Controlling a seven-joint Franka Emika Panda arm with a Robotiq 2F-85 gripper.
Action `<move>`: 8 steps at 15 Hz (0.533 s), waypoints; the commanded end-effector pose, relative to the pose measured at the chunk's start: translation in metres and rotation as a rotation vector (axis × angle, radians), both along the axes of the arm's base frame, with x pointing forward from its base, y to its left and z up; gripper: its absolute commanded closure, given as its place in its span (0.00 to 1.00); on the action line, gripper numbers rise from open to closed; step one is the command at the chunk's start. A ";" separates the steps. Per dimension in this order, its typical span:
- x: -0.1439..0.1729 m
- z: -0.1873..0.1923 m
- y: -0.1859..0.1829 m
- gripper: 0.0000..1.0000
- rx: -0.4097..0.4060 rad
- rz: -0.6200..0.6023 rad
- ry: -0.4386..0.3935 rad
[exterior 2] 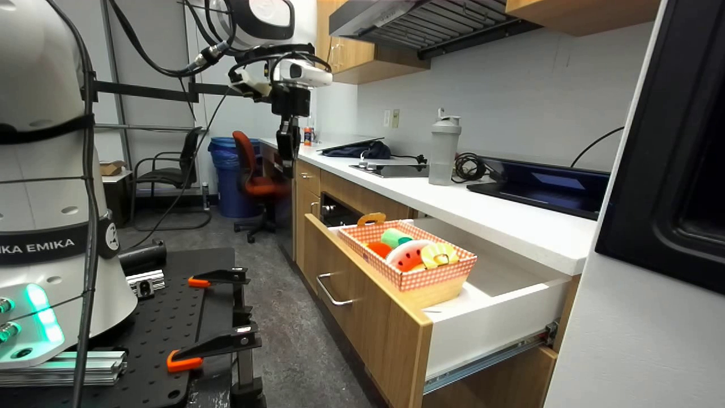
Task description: Open the drawer fully, pick up the carton box and put it in the drawer and close the drawer
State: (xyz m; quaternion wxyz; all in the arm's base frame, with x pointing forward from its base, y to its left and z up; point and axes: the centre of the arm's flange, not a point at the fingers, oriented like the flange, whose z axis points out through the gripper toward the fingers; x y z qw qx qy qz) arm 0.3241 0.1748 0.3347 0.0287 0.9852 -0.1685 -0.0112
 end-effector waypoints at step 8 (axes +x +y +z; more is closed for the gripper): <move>-0.001 0.002 0.001 0.74 0.001 0.004 -0.005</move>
